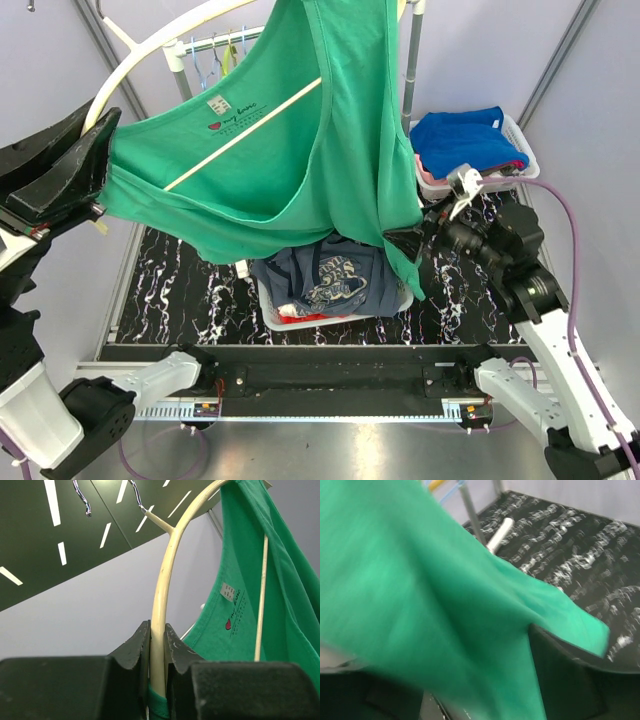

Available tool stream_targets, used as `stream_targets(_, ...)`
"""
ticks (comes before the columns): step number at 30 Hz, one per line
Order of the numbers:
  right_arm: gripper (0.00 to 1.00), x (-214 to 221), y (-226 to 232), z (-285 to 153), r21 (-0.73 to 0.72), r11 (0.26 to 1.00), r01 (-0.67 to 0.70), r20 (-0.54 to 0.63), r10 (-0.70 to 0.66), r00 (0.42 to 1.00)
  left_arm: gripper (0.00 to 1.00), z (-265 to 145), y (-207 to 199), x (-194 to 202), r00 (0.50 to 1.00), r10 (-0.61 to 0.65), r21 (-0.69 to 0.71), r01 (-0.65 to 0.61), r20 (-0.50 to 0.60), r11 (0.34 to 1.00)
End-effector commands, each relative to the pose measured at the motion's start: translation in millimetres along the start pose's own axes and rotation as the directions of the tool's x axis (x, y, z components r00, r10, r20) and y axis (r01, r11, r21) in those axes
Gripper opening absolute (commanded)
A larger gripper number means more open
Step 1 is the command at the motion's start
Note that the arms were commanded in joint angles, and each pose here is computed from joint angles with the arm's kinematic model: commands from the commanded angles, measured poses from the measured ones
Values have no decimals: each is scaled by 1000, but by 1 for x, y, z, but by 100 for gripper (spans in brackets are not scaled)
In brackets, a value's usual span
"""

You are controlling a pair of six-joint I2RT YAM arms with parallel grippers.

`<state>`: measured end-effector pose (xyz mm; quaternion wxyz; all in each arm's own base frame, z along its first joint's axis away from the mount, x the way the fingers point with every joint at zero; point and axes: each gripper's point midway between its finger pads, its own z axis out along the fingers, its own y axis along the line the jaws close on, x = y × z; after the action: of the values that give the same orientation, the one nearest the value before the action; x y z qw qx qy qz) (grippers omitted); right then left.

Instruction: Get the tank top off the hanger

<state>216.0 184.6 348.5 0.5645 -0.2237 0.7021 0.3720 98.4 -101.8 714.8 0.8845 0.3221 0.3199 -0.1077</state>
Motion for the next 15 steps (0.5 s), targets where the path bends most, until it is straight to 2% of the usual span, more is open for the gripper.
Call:
stream_targets(1,67,-45,38,15,-235,972,18,110,8,994,0,-3,12,-42,989,33,-49,-26,141,998)
stream_targets(2,53,-50,44,16,-268,963,-12,111,43,993,0,-5,11,-44,989,35,-47,-29,143,998)
stream_targets(4,36,-74,59,16,-344,939,24,168,36,985,0,-5,10,-40,990,33,-43,-27,134,999)
stream_targets(5,19,-82,66,13,-373,928,6,177,65,982,0,-6,9,-40,991,31,-40,-26,134,999)
stream_targets(7,4,-104,81,8,-427,903,50,228,54,972,0,-6,7,-35,992,28,-34,-24,125,999)
stream_targets(8,0,-110,87,7,-450,892,42,233,72,970,0,-7,6,-37,991,27,-34,-22,127,999)
stream_targets(15,0,-154,131,-9,-581,803,135,305,61,951,0,-10,13,-53,985,47,-65,-37,168,997)
